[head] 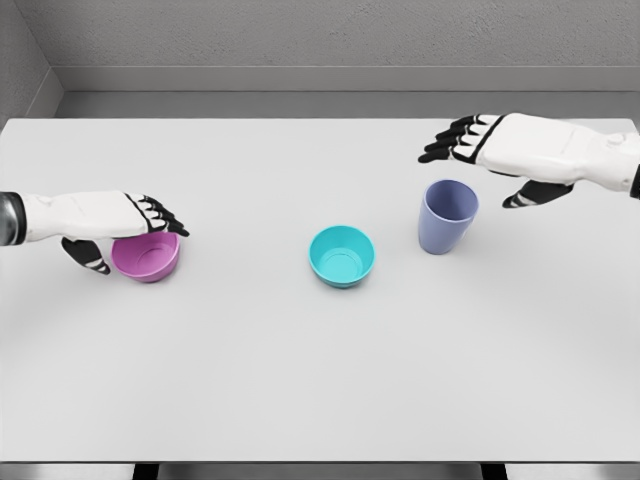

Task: Stacking bowl and cup with both arms

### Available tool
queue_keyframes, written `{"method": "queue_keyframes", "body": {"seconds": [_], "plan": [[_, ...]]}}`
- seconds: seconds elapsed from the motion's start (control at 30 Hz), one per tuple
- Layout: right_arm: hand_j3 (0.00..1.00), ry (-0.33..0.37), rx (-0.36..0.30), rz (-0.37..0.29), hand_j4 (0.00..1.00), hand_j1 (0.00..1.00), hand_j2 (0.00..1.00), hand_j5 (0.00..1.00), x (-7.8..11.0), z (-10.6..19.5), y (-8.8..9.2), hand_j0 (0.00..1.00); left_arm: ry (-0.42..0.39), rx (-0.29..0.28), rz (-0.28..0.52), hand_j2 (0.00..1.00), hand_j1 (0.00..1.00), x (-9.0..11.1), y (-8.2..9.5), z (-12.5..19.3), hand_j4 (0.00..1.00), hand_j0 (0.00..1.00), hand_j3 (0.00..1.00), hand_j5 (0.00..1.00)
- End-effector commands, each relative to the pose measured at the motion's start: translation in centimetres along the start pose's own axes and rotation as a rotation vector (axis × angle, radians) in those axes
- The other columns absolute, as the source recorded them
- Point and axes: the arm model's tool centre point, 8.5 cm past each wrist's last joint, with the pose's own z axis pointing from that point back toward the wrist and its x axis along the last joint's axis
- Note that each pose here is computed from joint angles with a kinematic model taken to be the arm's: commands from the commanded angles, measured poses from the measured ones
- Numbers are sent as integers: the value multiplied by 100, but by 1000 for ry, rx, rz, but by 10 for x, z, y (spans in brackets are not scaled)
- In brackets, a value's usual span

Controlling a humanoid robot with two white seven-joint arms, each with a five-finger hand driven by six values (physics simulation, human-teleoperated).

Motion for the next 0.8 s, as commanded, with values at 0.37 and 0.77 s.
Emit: {"method": "queue_keyframes", "body": {"seconds": [0.37,0.77], "plan": [[100,-45,10,-22,100,100,100,100,8,-23,7,100,-4,-7,5,100,100,1,-3,-3,100,100,100,100],[100,2,25,-67,100,100,100,100,-10,-19,18,100,-11,-6,10,100,100,2,-4,-13,100,100,100,100]]}}
